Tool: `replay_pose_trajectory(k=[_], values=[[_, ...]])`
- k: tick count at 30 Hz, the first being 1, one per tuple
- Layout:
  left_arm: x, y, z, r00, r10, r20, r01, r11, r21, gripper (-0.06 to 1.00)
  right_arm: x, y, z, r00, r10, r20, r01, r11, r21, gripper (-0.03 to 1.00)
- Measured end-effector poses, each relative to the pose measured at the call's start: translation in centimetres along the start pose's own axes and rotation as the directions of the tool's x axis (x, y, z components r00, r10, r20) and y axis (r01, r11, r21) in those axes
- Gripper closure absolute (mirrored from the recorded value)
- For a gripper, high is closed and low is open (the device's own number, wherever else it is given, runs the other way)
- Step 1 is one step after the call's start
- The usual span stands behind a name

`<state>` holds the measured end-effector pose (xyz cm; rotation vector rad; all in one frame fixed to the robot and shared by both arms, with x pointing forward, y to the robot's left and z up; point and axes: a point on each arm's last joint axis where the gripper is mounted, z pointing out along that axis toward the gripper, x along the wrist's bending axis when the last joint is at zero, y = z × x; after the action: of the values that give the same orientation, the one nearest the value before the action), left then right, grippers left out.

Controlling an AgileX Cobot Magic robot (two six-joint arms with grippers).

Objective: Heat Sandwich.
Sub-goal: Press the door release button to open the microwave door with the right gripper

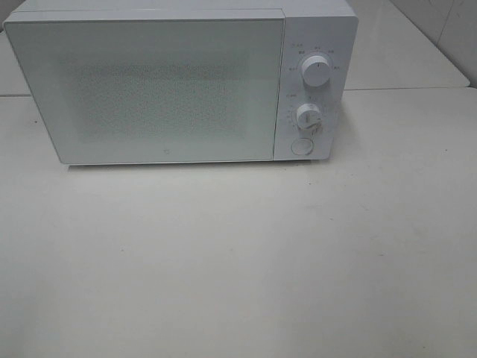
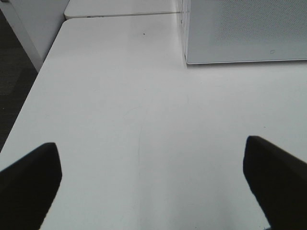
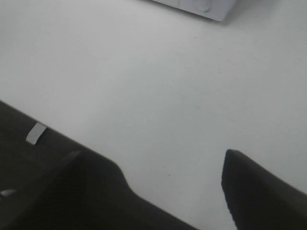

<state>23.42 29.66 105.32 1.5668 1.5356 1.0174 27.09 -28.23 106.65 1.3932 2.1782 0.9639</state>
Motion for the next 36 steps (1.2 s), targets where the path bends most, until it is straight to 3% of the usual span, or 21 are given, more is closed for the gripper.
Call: replay_pose_trajectory(k=[3,13,22,36], values=[[0.0,0.0,0.0,1.000,0.000,0.000,0.000,1.000,0.000,-0.03,-0.6,-1.3,-0.3,0.994,0.059,0.094,-0.055,0.997,-0.053,0.21],[0.0,0.0,0.0,1.000,0.000,0.000,0.000,1.000,0.000,-0.03,-0.9,-3.2,-1.5,0.950,0.199,0.242,-0.156,0.970,-0.185,0.21],[0.0,0.0,0.0,1.000,0.000,0.000,0.000,1.000,0.000,-0.03,-0.5,-4.6,-2.2,0.920,0.261,0.293,-0.182,0.945,-0.270,0.21],[0.0,0.0,0.0,1.000,0.000,0.000,0.000,1.000,0.000,-0.03,-0.5,-4.6,-2.2,0.918,0.263,0.295,-0.184,0.945,-0.271,0.21]])
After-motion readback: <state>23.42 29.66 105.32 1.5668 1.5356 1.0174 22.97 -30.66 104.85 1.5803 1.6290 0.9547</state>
